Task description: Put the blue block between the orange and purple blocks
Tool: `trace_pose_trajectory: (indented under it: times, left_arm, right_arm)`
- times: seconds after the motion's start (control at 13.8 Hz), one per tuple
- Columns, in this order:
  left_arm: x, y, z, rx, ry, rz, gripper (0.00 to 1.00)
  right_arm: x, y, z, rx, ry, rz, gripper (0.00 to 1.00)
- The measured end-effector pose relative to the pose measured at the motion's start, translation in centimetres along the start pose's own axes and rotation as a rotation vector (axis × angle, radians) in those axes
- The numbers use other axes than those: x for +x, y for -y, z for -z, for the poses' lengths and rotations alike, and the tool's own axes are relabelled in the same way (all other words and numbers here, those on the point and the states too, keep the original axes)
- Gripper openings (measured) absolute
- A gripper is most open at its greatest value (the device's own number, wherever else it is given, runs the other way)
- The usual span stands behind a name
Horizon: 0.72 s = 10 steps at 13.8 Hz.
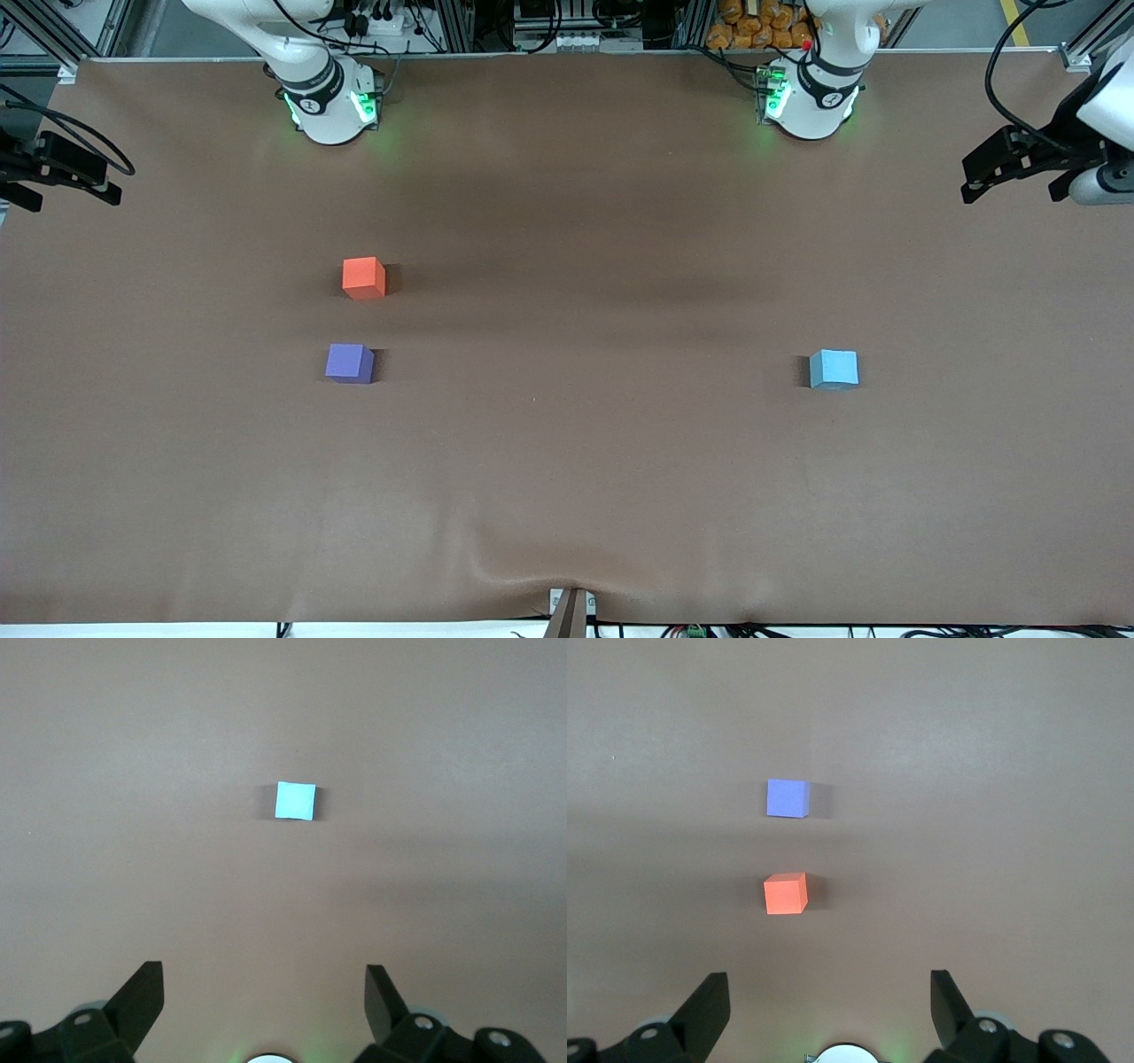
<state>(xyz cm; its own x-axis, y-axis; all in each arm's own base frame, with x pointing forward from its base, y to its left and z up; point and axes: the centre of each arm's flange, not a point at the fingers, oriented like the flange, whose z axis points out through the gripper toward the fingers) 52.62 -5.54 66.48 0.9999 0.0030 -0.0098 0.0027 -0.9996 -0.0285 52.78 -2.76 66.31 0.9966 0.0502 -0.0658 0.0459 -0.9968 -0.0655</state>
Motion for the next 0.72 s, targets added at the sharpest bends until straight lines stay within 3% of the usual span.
trace_pose_trajectory:
  times: [0.72]
  left_arm:
    - [0.62,0.62,-0.55,-0.004,0.01,0.01,1.0]
  right_arm:
    - [-0.03,0.0,-0.02,0.0,0.002,0.0,1.0]
